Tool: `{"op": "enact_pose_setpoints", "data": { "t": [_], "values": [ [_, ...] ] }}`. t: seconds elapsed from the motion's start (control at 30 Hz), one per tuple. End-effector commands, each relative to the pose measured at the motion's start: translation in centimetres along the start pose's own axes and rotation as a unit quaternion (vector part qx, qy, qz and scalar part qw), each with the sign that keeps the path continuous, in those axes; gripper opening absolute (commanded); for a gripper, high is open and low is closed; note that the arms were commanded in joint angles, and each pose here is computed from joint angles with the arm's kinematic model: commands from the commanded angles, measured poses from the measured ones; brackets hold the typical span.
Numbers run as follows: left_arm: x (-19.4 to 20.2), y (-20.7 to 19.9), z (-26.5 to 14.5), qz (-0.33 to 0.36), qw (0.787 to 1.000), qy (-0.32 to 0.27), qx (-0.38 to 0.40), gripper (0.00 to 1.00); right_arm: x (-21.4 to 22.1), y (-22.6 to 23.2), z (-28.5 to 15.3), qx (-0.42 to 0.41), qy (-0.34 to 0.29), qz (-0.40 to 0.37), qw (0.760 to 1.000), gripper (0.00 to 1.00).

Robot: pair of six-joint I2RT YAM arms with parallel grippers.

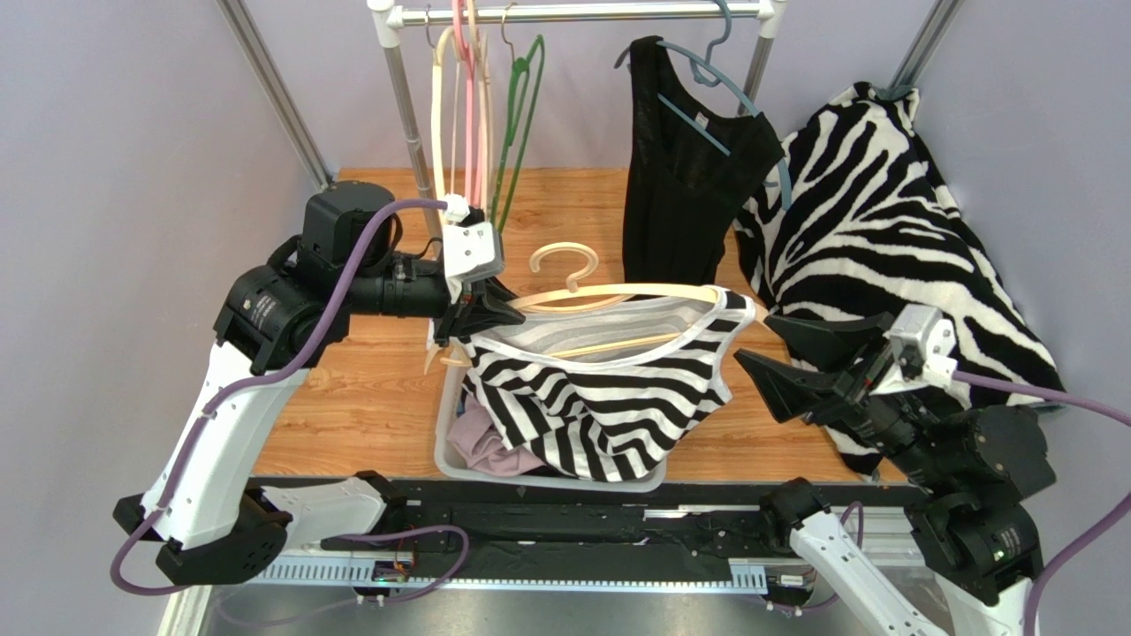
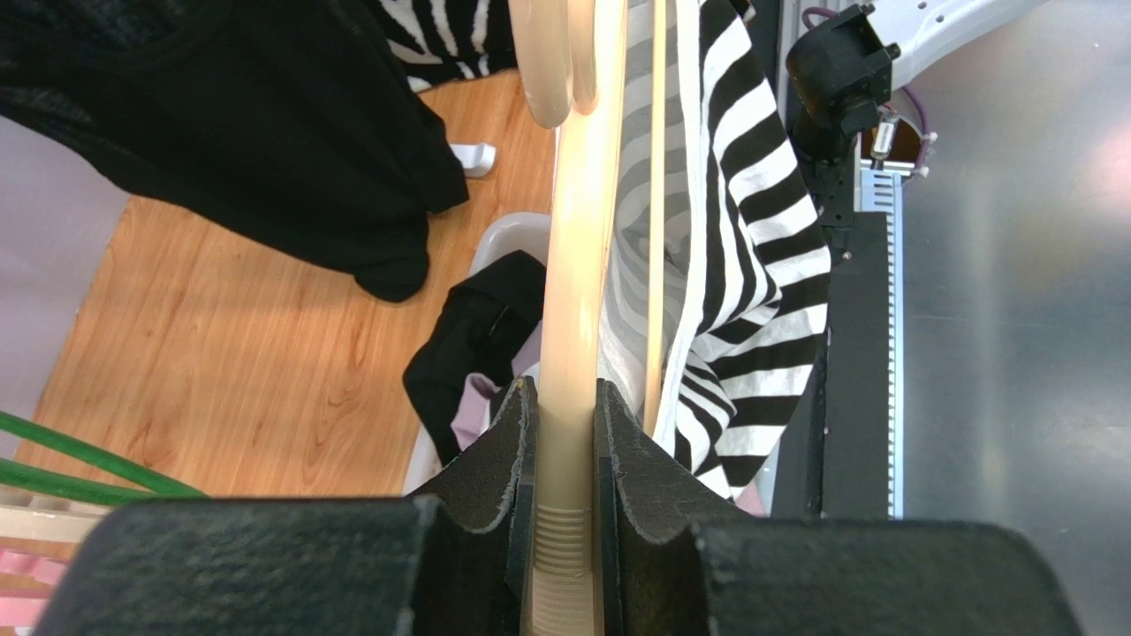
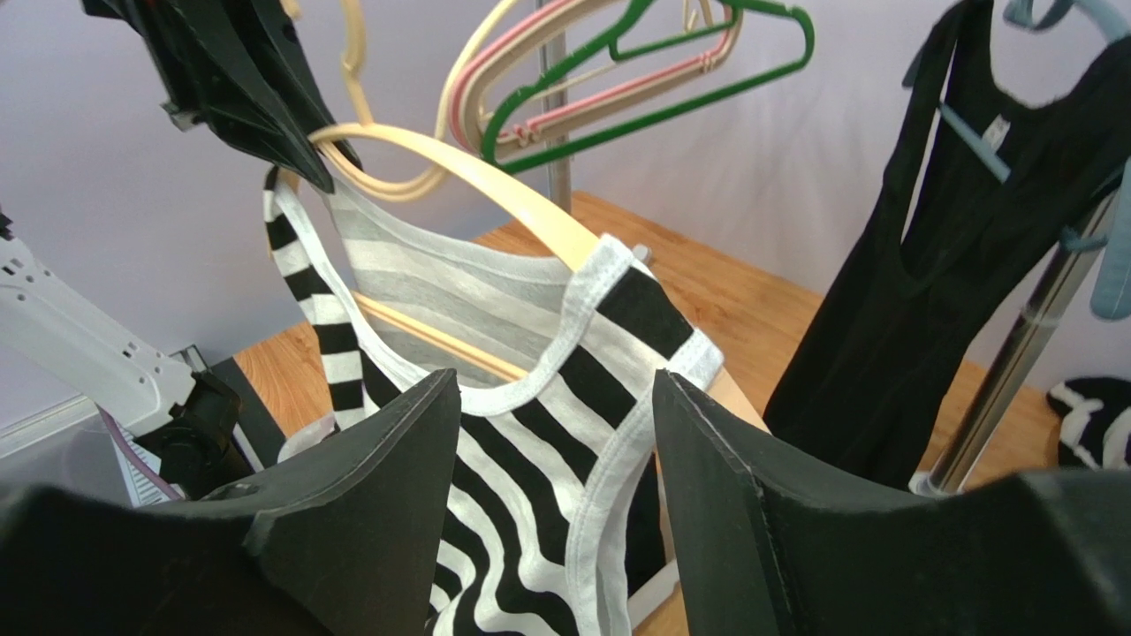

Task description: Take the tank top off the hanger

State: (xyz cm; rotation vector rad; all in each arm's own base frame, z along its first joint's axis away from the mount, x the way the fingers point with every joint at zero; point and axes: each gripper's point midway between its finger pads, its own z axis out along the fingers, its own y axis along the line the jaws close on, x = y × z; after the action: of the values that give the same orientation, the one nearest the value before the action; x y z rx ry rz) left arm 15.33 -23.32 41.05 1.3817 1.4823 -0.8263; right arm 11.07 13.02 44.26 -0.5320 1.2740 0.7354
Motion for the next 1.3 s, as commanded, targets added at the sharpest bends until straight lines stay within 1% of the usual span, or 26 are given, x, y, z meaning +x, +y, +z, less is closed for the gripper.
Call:
{"op": "enact_pose_setpoints", "data": {
  "t": [0.0,0.07,0.2,0.33,0.37,0.43,0.47,0.53,0.57,0.73,0.77,0.83,0.87,0.93,1.1,1.2,1.27],
  "values": [
    [-2.6,-0.1,-0.7,0.018,0.999,-0.041,-0.004,0.0,0.8,-1.0,0.4,0.023,0.005,0.017,1.0,0.59],
    [-2.6,-0.5,-0.8,0.016,0.999,-0.043,0.002,0.0,0.3,-1.1,0.9,0.023,-0.004,0.016,1.0,0.58],
    [-2.5,-1.0,-1.0,0.012,0.999,-0.047,0.013,0.0,-1.1,-0.9,1.4,0.014,-0.026,0.008,1.0,0.57],
    [-2.1,-1.1,-1.0,0.006,0.999,-0.045,0.014,0.0,-1.1,-0.8,2.2,0.005,-0.027,0.019,0.999,0.56],
    [-2.1,-1.2,-1.0,0.006,0.999,-0.045,0.016,0.0,-1.0,-0.8,2.4,0.001,-0.026,0.023,0.999,0.52],
    [-2.3,-1.4,-1.2,0.007,0.999,-0.048,0.018,0.0,-0.5,-0.8,2.9,-0.005,-0.021,0.033,0.999,0.49],
    [-2.4,-1.4,-1.3,0.005,0.999,-0.05,0.018,0.0,-0.3,-0.8,3.1,-0.006,-0.019,0.035,0.999,0.44],
    [-2.5,-1.5,-1.4,0.006,0.998,-0.052,0.019,0.0,-0.1,-0.7,3.3,-0.012,-0.021,0.04,0.999,0.39],
    [-2.5,-1.5,-1.4,0.005,0.998,-0.053,0.019,0.0,0.0,-0.7,3.5,-0.012,-0.019,0.042,0.999,0.34],
    [-2.6,-1.9,-1.5,0.001,0.998,-0.057,0.026,0.0,-0.4,-0.3,4.0,-0.028,-0.024,0.045,0.998,0.21],
    [-2.7,-1.8,-1.5,0.002,0.998,-0.058,0.026,0.0,-0.4,-0.2,4.1,-0.031,-0.024,0.049,0.998,0.15],
    [-2.7,-1.9,-1.6,0.001,0.998,-0.06,0.028,0.0,-0.7,0.0,4.5,-0.042,-0.026,0.051,0.997,0.11],
    [-2.8,-1.8,-1.5,0.002,0.998,-0.06,0.026,0.0,-1.0,0.2,4.6,-0.045,-0.028,0.054,0.997,0.05],
    [-2.8,-1.9,-1.6,0.001,0.998,-0.061,0.028,0.0,-1.1,0.2,5.0,-0.051,-0.027,0.058,0.997,0.0],
    [-2.9,-1.9,-1.6,-0.001,0.998,-0.063,0.029,0.0,-2.0,1.1,6.0,-0.085,-0.04,0.082,0.992,0.0],
    [-2.9,-1.9,-1.6,-0.001,0.998,-0.063,0.028,0.0,-1.7,1.2,6.8,-0.094,-0.031,0.091,0.991,0.0],
    [-2.9,-2.0,-1.8,0.0,0.998,-0.064,0.027,0.0,-1.2,0.4,6.7,-0.072,-0.02,0.085,0.994,0.3]
  ]
}}
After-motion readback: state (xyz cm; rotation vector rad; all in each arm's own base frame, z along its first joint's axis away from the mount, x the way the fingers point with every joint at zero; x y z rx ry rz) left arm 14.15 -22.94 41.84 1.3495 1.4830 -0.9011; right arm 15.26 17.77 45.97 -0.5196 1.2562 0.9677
